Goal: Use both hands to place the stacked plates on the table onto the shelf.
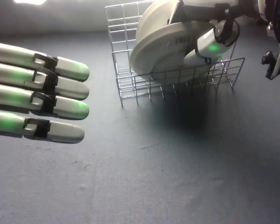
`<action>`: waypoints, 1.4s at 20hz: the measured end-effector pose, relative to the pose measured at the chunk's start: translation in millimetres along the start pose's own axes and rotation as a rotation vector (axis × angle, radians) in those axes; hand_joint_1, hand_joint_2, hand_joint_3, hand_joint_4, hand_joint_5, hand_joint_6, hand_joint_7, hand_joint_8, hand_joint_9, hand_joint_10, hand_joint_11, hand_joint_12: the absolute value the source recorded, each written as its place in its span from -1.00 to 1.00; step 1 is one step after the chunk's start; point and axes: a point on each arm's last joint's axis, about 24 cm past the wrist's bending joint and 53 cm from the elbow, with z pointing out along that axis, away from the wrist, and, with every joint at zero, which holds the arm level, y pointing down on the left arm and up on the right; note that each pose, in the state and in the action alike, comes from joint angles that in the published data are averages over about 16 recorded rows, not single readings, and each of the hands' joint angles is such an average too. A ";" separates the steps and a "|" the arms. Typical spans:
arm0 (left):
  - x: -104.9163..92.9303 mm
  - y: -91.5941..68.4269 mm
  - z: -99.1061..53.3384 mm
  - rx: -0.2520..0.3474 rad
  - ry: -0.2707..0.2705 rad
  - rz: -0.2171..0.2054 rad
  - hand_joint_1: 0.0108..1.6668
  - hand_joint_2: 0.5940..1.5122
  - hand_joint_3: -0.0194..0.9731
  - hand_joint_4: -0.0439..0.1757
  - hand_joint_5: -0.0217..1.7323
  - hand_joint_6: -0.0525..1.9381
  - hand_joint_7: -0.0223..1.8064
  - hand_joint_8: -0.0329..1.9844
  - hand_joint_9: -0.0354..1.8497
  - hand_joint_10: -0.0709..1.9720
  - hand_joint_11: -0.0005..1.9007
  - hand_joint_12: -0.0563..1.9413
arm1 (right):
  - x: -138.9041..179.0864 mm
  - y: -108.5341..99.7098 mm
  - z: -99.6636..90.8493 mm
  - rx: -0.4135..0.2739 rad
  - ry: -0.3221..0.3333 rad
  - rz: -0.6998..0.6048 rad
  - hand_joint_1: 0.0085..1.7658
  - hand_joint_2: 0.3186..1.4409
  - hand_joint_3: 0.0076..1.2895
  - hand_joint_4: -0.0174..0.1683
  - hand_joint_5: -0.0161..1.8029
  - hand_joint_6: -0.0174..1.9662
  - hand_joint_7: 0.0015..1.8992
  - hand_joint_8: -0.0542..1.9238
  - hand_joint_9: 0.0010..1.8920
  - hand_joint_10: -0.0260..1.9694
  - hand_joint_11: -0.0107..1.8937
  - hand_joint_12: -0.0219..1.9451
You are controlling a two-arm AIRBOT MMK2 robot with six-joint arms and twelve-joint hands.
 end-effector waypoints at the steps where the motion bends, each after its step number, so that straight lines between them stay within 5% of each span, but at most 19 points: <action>1: 0.2 -0.9 0.5 0.004 0.000 0.001 -0.99 0.05 -0.92 -0.58 -0.95 -0.94 -0.95 -0.96 -0.94 -0.92 -0.98 -0.95 | 0.5 -0.6 0.0 0.001 0.001 -0.001 0.28 0.28 -0.99 -0.90 -0.06 -0.22 0.03 -0.24 0.07 -0.38 -0.13 0.08; 13: 3.3 -7.1 -1.1 0.035 0.009 0.005 -0.99 0.05 -0.92 -0.58 -0.95 -0.94 -0.95 -0.96 -0.94 -0.92 -0.98 -0.95 | -6.4 4.9 -1.6 -0.016 -0.008 -0.002 0.03 0.31 -0.99 -0.88 -0.11 -0.88 -0.02 -0.77 -0.04 -0.65 -0.34 0.11; 28: 2.5 -12.6 -0.2 0.061 0.006 0.015 -0.99 0.05 -0.92 -0.58 -0.95 -0.94 -0.95 -0.96 -0.94 -0.92 -0.98 -0.95 | -44.1 31.4 -39.5 -0.109 -0.066 -0.115 -0.13 0.30 -0.99 -0.82 -0.23 -0.94 -0.12 -0.92 -0.17 -0.81 -0.57 0.21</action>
